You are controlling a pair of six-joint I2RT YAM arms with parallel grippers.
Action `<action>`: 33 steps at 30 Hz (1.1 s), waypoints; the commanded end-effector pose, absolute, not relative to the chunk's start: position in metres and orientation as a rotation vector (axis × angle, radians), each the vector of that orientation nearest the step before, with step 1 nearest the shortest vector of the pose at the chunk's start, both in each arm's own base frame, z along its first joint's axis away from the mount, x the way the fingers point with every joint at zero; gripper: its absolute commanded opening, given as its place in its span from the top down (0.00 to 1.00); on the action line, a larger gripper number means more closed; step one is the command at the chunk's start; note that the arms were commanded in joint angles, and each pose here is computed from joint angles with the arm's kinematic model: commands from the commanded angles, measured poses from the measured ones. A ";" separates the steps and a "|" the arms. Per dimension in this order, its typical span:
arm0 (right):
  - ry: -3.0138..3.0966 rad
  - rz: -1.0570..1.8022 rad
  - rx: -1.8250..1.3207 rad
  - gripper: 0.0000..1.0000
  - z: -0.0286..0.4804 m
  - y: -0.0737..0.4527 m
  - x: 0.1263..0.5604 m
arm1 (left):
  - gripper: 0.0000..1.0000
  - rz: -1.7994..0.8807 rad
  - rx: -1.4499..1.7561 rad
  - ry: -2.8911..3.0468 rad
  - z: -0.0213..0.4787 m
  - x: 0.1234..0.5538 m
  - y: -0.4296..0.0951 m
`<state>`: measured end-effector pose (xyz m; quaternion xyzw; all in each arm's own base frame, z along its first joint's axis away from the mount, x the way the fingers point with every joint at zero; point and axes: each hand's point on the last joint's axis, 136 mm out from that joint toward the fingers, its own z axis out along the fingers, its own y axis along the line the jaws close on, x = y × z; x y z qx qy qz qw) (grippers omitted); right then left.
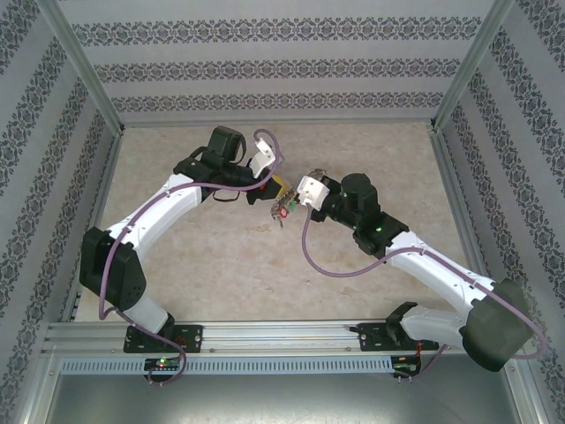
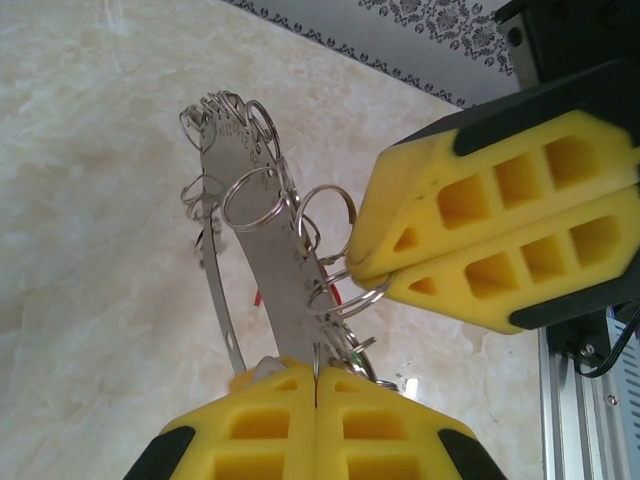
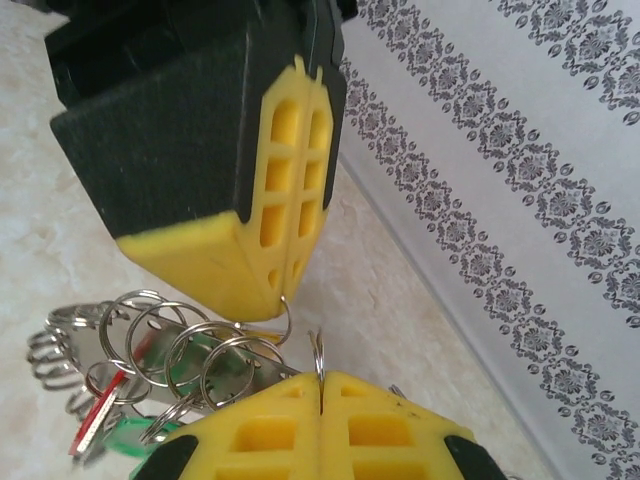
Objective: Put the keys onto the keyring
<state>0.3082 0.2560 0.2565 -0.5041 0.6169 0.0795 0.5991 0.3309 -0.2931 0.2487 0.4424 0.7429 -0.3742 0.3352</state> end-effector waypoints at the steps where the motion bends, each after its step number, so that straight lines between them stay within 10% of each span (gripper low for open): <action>1: 1.297 0.199 -1.139 1.00 0.291 0.262 0.299 | 1.00 -1.017 1.141 1.958 0.256 0.328 -0.295; 33: 1.288 0.120 -1.155 1.00 0.289 0.256 0.300 | 1.00 -1.083 1.094 1.948 0.272 0.326 -0.288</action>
